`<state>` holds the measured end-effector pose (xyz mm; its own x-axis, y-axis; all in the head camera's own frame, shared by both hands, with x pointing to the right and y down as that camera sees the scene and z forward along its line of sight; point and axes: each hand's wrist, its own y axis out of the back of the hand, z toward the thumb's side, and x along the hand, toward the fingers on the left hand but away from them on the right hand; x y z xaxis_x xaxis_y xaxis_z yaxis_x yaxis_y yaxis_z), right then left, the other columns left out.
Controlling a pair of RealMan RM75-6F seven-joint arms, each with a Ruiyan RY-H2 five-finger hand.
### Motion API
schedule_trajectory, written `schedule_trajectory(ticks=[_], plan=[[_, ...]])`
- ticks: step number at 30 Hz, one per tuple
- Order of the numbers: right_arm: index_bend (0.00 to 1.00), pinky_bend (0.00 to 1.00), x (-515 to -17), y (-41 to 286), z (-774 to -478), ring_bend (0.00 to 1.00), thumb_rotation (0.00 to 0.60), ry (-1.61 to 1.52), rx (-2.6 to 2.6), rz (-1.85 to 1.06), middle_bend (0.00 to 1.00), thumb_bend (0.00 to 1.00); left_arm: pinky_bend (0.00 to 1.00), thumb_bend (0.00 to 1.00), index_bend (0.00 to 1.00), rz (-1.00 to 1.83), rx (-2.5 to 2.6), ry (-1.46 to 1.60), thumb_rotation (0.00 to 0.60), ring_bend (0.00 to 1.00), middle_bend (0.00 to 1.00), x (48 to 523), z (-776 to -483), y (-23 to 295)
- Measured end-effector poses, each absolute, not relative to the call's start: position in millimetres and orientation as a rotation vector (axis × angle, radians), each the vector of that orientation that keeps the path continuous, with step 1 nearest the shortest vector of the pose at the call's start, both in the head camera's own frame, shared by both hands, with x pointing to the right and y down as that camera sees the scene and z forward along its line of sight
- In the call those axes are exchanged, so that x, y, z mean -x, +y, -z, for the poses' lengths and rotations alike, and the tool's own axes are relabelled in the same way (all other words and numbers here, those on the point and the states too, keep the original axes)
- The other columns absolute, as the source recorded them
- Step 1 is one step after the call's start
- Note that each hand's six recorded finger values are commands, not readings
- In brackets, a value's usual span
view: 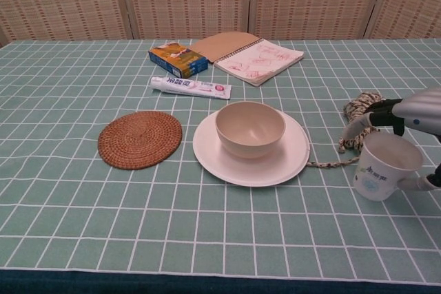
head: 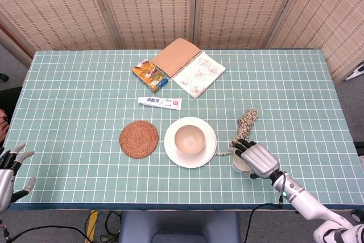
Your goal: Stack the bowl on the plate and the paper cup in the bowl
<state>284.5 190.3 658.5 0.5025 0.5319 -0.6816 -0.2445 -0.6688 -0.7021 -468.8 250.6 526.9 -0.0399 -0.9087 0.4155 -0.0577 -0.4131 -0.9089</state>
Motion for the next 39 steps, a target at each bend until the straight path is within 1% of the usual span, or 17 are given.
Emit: schedule_trajectory(ticks=[5, 11, 17, 24, 30, 39], plan=[[0.34, 0.41, -285, 192, -660, 0.17, 0.6, -0.234, 1.958, -1.242, 0.27, 0.27, 0.07, 0.3, 0.23, 1.537, 1.532, 1.051, 0.6, 0.16, 0.14, 469, -527, 251], [0.35, 0.41, -281, 185, -651, 0.17, 0.6, -0.271, 1.952, -1.219, 0.27, 0.27, 0.07, 0.3, 0.23, 1.536, 1.529, 1.052, 0.6, 0.16, 0.14, 469, -527, 250], [0.35, 0.41, -258, 157, -633, 0.17, 0.6, -0.329, 1.945, -1.14, 0.27, 0.27, 0.07, 0.3, 0.23, 1.529, 1.529, 1.053, 0.6, 0.16, 0.14, 468, -526, 248], [0.35, 0.41, -206, 118, -621, 0.17, 0.6, -0.353, 1.952, -1.034, 0.27, 0.27, 0.07, 0.3, 0.23, 1.523, 1.527, 1.053, 0.6, 0.16, 0.14, 468, -524, 247], [0.35, 0.41, -163, 104, -631, 0.17, 0.6, -0.322, 1.989, -0.998, 0.27, 0.27, 0.07, 0.3, 0.23, 1.518, 1.526, 1.053, 0.6, 0.16, 0.14, 467, -523, 247], [0.35, 0.41, -119, 98, -655, 0.17, 0.6, -0.26, 2.012, -0.987, 0.27, 0.27, 0.07, 0.3, 0.23, 1.51, 1.53, 1.052, 0.6, 0.16, 0.14, 465, -524, 246]])
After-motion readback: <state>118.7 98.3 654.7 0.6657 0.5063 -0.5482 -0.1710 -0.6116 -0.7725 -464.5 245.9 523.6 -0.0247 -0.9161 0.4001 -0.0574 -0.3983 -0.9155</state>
